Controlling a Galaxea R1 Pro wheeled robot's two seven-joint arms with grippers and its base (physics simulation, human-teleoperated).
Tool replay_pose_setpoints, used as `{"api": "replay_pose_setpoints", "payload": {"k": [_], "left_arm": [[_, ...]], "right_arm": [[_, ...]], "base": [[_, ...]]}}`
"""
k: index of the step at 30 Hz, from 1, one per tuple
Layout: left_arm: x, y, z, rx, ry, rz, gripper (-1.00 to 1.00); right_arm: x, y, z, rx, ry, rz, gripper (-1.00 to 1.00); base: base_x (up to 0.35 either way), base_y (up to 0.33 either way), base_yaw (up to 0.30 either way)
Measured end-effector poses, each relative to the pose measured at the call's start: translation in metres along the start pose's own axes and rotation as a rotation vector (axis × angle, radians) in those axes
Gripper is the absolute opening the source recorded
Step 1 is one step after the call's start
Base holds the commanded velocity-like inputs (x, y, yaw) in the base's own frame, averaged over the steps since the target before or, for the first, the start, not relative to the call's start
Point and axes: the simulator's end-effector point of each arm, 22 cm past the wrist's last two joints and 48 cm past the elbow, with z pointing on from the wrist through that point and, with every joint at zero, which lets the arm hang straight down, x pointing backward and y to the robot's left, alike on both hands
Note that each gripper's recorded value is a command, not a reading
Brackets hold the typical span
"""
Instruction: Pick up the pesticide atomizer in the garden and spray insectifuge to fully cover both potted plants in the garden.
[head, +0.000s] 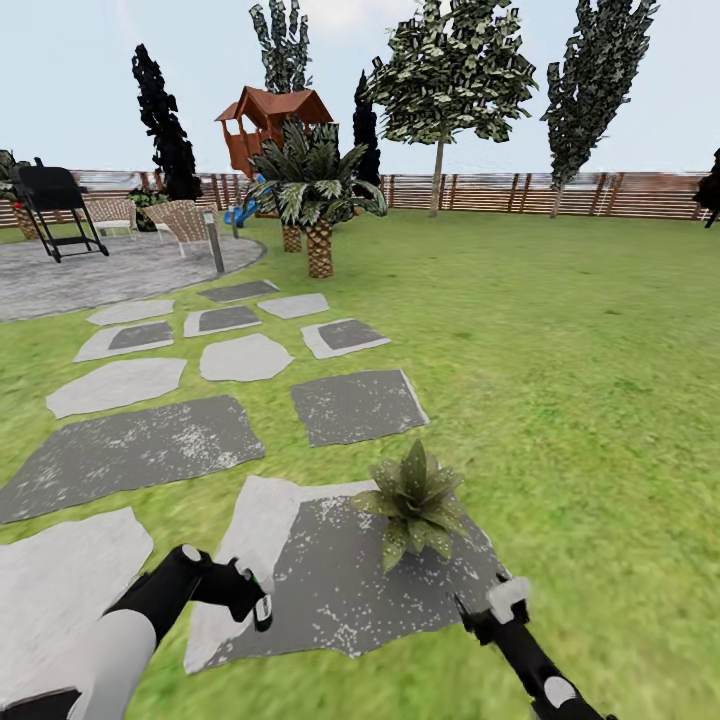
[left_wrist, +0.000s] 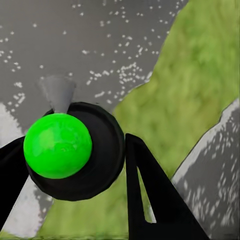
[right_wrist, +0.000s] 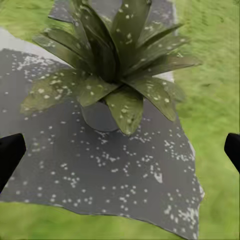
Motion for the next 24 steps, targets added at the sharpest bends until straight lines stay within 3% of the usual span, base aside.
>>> {"api": "replay_pose_setpoints", "payload": {"k": [4,7,9,10,12,15,21,24], "left_arm": [[0.004,-0.009,0.005,0.018,0.048,0.065,-1.00],[0.004,-0.017,0.007,0.040,0.080,0.113,-1.00],[0.004,-0.022,0.007,0.061,0.095,0.134,-1.00],[0.004,-0.026,0.007,0.080,0.101,0.144,-1.00],[0.006,-0.031,0.004,0.113,0.109,0.151,-1.00],[0.008,-0.036,0.001,0.144,0.115,0.153,-1.00],[0.007,-0.040,0.001,0.160,0.117,0.156,-1.00],[0.007,-0.040,0.001,0.162,0.116,0.157,-1.00]], "right_arm": [[-0.050,0.051,0.031,-0.218,-0.022,-0.001,1.00],[-0.077,0.075,0.045,-0.311,-0.023,-0.037,1.00],[-0.090,0.099,0.048,-0.387,-0.016,-0.089,1.00],[-0.095,0.122,0.048,-0.463,0.000,-0.140,1.00],[-0.107,0.150,0.049,-0.554,0.028,-0.228,1.00],[-0.124,0.165,0.054,-0.595,0.054,-0.280,1.00],[-0.143,0.188,0.045,-0.723,0.052,-0.302,1.00],[-0.144,0.191,0.042,-0.747,0.051,-0.305,1.00]], "base": [[0.000,0.000,0.000],[0.000,0.000,0.000],[0.000,0.000,0.000],[0.000,0.000,0.000],[0.000,0.000,0.000],[0.000,0.000,0.000],[0.000,0.000,0.000],[0.000,0.000,0.000]]}}
